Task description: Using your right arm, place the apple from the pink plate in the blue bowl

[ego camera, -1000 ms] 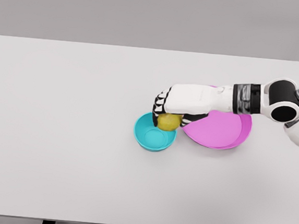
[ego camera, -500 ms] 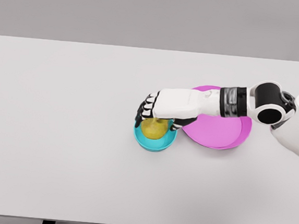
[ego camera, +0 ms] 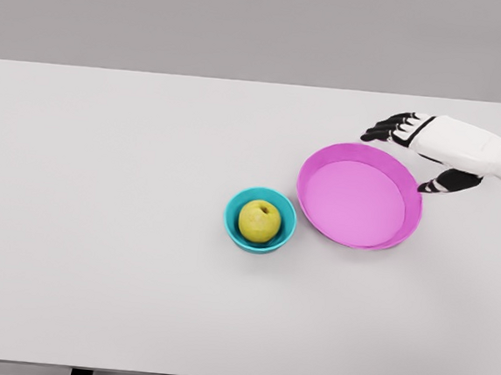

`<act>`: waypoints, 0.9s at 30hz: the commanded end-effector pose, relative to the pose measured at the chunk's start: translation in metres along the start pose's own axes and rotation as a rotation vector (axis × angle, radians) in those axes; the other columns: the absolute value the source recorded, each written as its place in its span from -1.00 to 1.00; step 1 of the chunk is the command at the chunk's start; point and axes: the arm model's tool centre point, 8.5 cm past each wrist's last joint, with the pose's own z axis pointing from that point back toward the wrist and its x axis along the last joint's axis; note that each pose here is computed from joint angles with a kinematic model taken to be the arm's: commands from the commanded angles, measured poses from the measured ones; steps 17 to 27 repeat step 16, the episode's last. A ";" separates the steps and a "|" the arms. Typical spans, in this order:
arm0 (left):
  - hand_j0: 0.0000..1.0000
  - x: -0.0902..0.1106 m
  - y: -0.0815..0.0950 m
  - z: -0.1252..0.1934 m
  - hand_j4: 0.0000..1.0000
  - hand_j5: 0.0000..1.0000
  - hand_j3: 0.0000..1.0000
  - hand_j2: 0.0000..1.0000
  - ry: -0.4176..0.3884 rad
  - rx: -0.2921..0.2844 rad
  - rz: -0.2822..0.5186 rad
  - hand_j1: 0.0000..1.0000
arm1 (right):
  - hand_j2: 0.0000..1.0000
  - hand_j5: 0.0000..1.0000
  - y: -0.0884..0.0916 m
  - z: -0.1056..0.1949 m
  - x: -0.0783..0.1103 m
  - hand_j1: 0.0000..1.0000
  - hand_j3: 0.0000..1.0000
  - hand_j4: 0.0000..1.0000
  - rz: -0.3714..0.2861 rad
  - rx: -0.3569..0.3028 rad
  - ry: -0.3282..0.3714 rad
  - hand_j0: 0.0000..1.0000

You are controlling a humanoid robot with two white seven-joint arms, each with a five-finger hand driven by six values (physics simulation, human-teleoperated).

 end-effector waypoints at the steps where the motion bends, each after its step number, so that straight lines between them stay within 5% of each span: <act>1: 1.00 0.000 0.000 0.000 1.00 1.00 1.00 1.00 0.000 -0.001 0.000 1.00 | 1.00 1.00 -0.033 0.041 -0.025 1.00 1.00 1.00 0.017 -0.098 0.115 1.00; 3: 1.00 0.000 0.000 0.000 1.00 1.00 1.00 1.00 0.000 -0.001 0.000 1.00 | 1.00 1.00 -0.020 0.044 -0.036 1.00 1.00 1.00 -0.029 -0.095 0.143 1.00; 8: 1.00 0.000 0.000 0.000 1.00 1.00 1.00 1.00 0.000 0.001 0.000 1.00 | 1.00 1.00 0.017 0.026 -0.028 1.00 1.00 1.00 -0.119 -0.114 0.109 1.00; 27: 1.00 0.000 0.000 0.000 1.00 1.00 1.00 1.00 0.000 -0.001 0.000 1.00 | 1.00 1.00 0.028 0.029 -0.029 1.00 1.00 1.00 -0.145 -0.115 0.119 1.00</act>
